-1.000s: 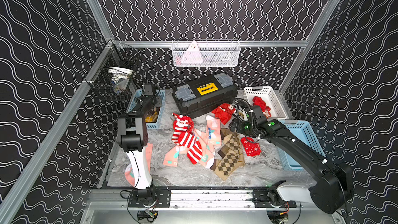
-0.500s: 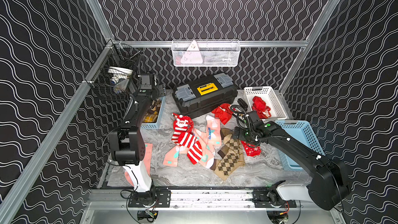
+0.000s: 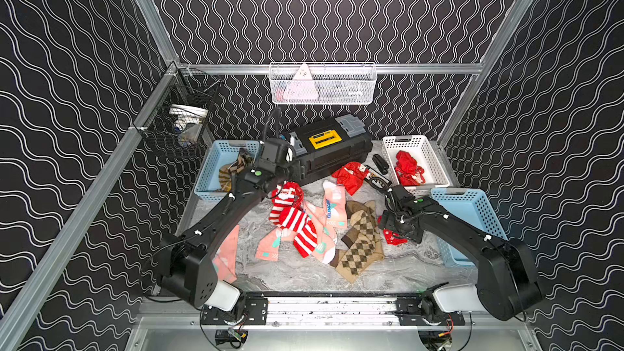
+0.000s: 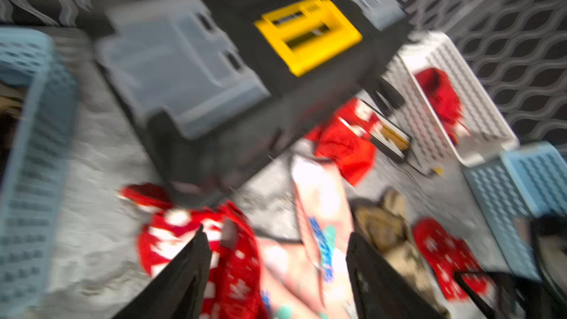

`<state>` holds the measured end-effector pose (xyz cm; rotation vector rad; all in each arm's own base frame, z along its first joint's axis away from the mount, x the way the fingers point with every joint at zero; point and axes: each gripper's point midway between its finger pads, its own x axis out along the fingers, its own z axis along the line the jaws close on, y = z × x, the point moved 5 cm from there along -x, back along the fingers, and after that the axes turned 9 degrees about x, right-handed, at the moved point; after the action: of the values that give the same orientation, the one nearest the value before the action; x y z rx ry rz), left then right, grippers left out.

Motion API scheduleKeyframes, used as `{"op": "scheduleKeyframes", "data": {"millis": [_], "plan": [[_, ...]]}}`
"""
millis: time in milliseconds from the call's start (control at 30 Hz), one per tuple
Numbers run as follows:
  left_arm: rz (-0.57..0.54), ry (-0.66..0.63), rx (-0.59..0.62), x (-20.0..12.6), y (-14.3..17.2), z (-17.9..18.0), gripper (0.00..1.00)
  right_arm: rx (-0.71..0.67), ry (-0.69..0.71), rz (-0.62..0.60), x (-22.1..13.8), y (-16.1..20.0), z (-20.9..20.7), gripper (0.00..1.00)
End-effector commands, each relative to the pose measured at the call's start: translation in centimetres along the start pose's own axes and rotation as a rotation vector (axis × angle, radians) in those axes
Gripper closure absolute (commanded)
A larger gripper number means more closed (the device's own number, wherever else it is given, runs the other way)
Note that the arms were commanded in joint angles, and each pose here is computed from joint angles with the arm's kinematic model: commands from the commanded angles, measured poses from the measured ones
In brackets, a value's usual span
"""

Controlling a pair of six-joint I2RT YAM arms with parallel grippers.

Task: Sort the socks into the basket by color
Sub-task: Pick up the sock at the center of the board.

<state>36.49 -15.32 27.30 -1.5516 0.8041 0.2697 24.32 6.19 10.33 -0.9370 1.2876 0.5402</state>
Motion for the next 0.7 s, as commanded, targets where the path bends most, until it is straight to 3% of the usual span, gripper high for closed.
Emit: {"op": "scheduleKeyframes", "data": {"millis": [0, 133, 367, 467, 633, 667], "plan": [[-0.041, 0.018, -0.028, -1.2, 0.5, -1.4, 0.27, 0.040, -0.022, 0.007, 1.0, -0.5, 0.1, 0.03], [-0.026, 0.068, -0.029, -2.3, 2.7, -3.3, 0.27, 0.060, -0.063, 0.038, 1.9, -0.8, 0.3, 0.11], [-0.002, 0.111, -0.024, -3.3, 5.3, -5.1, 0.28, 0.069, -0.104, 0.071, 2.6, -0.2, 0.6, 0.39], [0.010, 0.113, -0.015, -3.4, 6.2, -5.7, 0.28, 0.074, -0.118, 0.081, 2.8, 0.1, 0.5, 0.56], [0.035, 0.122, -0.012, -3.1, 7.5, -6.2, 0.28, 0.070, -0.132, 0.094, 2.8, 0.1, 0.7, 0.96], [0.038, 0.124, -0.011, -3.1, 7.7, -6.3, 0.28, 0.068, -0.138, 0.091, 2.6, 0.0, 0.7, 0.99]]}}
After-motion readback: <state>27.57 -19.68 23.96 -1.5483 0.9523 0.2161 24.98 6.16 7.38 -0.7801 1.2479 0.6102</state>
